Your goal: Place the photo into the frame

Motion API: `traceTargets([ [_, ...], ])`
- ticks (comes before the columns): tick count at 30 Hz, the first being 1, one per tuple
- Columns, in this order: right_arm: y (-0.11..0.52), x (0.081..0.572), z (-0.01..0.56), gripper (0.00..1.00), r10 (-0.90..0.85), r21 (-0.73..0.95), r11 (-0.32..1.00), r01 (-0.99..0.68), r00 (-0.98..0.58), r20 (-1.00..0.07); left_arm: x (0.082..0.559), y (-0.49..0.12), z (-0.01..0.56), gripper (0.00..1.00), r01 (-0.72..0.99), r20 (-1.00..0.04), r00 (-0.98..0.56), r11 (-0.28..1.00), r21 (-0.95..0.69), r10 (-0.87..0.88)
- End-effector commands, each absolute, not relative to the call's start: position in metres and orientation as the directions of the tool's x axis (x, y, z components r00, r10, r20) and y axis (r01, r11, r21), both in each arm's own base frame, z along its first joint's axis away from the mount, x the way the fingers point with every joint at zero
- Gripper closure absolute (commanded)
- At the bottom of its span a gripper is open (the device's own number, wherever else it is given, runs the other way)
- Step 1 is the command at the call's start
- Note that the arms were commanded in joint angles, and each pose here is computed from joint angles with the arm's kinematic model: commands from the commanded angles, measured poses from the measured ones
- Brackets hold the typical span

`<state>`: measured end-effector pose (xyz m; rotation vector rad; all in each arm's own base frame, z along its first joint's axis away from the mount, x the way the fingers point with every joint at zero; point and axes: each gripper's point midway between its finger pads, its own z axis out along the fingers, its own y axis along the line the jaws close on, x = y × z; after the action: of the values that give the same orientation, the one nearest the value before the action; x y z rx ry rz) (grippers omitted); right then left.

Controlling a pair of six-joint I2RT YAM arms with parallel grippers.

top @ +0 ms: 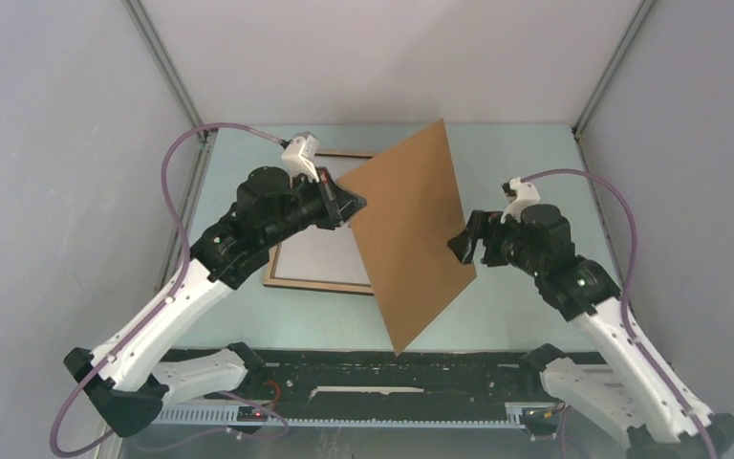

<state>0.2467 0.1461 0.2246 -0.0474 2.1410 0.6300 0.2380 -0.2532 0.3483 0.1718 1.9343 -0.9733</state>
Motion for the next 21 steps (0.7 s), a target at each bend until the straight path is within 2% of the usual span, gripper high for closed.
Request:
traceTargets([
  [1,0.148,0.202,0.242,0.04,0.138,0.356,0.899,-0.254,-0.607,-0.783,0.263,-0.26,0.402,1.0,0.437,-0.73,-0.458,0.586,-0.682,-0.508],
  [7,0.188,0.163,0.24,0.05,0.027,0.28,0.902,-0.329,-0.603,-0.797,0.274,-0.266,0.414,1.0,0.382,-0.671,-0.44,0.553,-0.741,-0.597],
  [11,0.215,0.149,0.253,0.04,-0.091,0.139,0.923,-0.358,-0.555,-0.827,0.277,-0.275,0.414,1.0,0.366,-0.637,-0.469,0.521,-0.771,-0.612],
  [16,0.242,0.144,0.242,0.07,-0.211,-0.018,0.934,-0.358,-0.509,-0.835,0.281,-0.273,0.414,1.0,0.308,-0.58,-0.472,0.492,-0.814,-0.664],
  [21,0.254,0.155,0.237,0.11,-0.314,-0.204,0.937,-0.283,-0.433,-0.845,0.283,-0.277,0.409,1.0,0.257,-0.55,-0.505,0.492,-0.832,-0.665],
])
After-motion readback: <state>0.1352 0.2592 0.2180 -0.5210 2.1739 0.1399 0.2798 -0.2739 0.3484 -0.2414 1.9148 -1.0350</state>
